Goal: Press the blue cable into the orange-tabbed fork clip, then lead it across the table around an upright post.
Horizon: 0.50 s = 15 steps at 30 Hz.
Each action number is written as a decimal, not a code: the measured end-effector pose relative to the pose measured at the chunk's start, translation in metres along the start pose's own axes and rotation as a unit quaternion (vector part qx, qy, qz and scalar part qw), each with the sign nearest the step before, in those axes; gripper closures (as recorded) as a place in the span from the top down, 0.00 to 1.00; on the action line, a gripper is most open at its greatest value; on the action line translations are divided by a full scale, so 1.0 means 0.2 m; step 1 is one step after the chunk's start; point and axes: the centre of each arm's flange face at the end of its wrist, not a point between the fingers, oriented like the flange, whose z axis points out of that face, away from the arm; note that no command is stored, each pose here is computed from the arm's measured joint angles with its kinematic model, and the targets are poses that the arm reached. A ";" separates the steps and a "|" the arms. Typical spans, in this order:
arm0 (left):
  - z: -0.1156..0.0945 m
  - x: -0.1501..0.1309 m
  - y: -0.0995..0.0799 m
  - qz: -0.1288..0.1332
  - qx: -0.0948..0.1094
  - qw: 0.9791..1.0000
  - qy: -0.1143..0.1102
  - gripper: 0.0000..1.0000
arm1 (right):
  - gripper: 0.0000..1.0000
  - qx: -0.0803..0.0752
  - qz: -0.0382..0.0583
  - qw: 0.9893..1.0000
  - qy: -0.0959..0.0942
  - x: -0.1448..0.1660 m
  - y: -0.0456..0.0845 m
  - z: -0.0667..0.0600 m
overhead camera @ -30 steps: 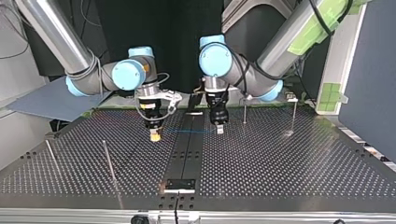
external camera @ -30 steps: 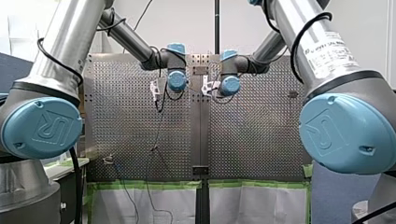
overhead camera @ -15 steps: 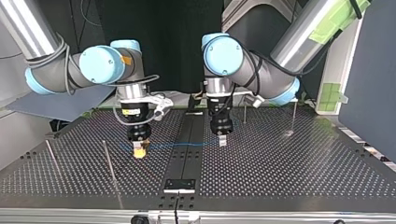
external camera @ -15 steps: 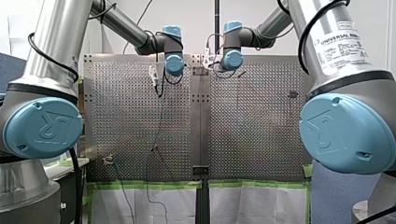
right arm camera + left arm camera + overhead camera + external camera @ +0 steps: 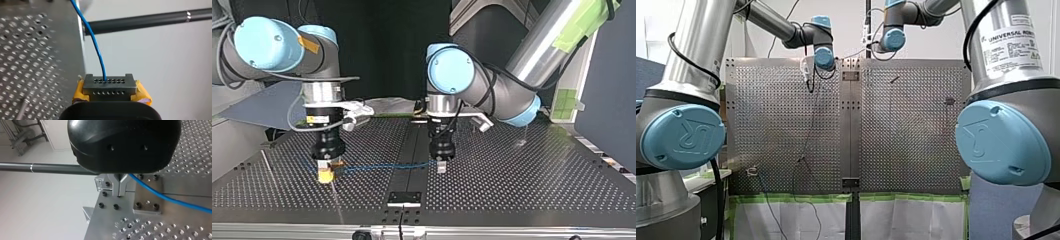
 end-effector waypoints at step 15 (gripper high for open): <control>0.11 -0.11 -0.13 -0.001 0.030 0.999 0.009 0.00 | 0.00 -0.048 -0.015 0.999 -0.022 0.00 0.27 0.04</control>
